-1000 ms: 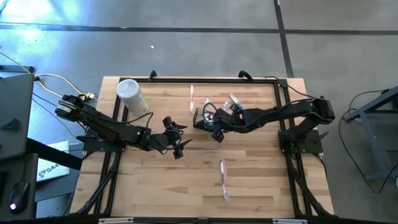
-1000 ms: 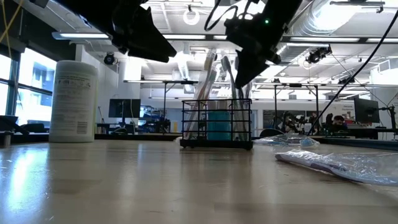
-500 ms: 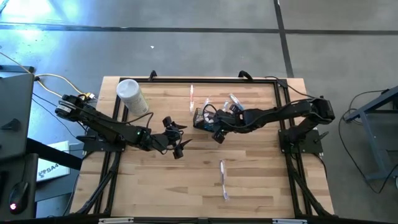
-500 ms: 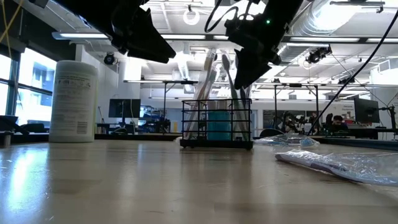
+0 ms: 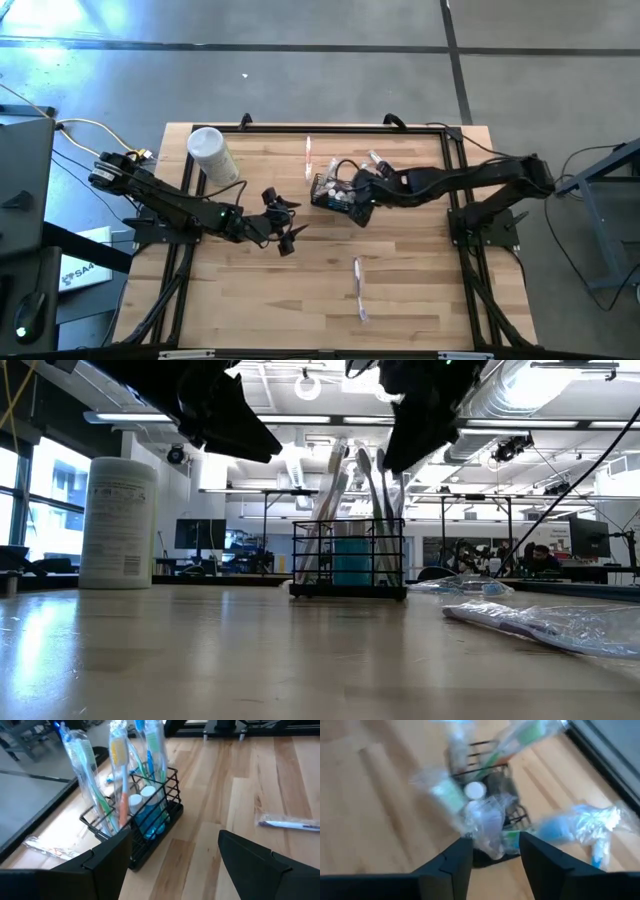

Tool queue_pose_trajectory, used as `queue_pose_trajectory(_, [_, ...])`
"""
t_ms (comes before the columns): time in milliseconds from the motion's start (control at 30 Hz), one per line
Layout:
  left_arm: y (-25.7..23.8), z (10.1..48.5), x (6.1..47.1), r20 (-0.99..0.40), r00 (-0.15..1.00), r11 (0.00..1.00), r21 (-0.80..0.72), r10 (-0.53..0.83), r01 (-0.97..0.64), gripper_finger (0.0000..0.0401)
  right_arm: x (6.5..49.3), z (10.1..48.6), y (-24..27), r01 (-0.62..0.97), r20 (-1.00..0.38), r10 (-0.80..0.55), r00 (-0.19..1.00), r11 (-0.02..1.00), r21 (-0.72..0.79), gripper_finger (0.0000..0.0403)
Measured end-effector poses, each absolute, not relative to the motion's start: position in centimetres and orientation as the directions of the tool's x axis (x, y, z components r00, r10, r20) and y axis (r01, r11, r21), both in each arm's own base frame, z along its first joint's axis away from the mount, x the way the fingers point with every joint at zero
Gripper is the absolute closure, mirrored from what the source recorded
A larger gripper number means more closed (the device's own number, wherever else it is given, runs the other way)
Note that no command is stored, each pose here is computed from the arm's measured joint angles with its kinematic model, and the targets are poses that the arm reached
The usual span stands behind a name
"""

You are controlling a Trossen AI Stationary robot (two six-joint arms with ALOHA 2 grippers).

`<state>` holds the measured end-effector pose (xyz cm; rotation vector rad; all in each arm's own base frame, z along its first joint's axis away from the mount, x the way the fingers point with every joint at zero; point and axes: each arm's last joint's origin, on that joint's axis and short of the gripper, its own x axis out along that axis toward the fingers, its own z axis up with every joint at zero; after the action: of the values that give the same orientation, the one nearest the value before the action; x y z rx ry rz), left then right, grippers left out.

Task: Pick & Place toothbrushing station
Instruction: Put the top violet toothbrush into the mesh organizer, then put the blue toothbrush into the mesh organizer

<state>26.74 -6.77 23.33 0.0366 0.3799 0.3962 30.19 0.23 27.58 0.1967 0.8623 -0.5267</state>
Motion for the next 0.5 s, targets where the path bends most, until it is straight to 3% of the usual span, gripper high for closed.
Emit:
queue_pose_trajectory(167, [-6.8, 23.2, 26.7, -0.368, 0.853, 0.927, 0.093, 0.37, -0.362, 0.0108, 28.1, 29.7, 0.6, 0.437, -0.786, -0.214, 0.58, 0.896, 0.078, 0.0256])
queue_pose_trajectory(300, [-6.8, 23.2, 26.7, -0.368, 0.853, 0.928, 0.092, 0.369, -0.362, 0.0108, 25.7, 29.9, 0.8, 0.46, -0.871, -0.116, 0.477, 0.877, 0.135, 0.026])
queue_pose_trajectory(400, [-6.8, 23.2, 26.7, -0.368, 0.854, 0.928, 0.091, 0.369, -0.362, 0.0108, 23.5, 29.8, 0.3, 0.546, -0.932, -0.153, 0.328, 0.836, 0.055, 0.0264])
queue_pose_trajectory(500, [-6.8, 23.2, 26.7, -0.368, 0.854, 0.928, 0.091, 0.368, -0.361, 0.0108, 22.5, 29.8, -0.7, 0.64, -0.926, -0.294, 0.235, 0.764, -0.08, 0.0265])
